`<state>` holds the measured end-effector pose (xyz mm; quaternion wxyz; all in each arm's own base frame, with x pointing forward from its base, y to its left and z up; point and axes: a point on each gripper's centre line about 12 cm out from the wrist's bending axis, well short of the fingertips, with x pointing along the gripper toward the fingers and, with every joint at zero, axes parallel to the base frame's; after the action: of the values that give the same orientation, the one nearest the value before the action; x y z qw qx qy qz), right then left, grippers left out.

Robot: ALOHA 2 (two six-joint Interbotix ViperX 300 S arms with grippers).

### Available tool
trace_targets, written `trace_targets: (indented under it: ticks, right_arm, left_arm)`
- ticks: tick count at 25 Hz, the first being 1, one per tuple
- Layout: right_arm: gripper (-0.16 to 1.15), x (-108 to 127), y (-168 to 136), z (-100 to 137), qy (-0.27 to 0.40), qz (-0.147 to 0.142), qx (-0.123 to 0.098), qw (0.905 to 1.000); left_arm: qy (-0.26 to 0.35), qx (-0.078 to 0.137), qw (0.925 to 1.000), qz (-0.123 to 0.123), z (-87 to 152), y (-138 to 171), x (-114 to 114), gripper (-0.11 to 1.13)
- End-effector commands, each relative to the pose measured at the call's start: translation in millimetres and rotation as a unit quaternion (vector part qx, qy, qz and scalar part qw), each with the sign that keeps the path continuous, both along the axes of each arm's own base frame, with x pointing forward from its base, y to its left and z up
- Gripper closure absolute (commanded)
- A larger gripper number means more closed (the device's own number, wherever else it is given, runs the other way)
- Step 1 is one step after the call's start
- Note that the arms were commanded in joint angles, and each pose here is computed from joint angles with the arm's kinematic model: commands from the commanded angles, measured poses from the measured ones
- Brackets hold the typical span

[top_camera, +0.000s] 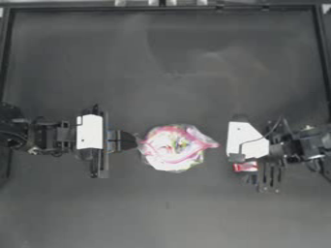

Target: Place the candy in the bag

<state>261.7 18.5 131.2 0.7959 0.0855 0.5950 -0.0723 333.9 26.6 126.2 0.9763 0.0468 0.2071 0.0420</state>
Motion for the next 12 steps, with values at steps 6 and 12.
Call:
trace_targets:
  ticks: [6,12]
  right_arm:
    - [0.01,5.4,1.6,-5.4,-0.004,-0.009,-0.002,0.9999]
    - [0.01,6.2,2.7,-11.9,0.002,-0.010,-0.005,0.9999]
  left_arm:
    - [-0.022,0.001,0.9998,0.002,12.1,1.0,5.6,0.95]
    - [-0.022,0.001,0.9998,0.002,12.5,1.0,5.5,0.95]
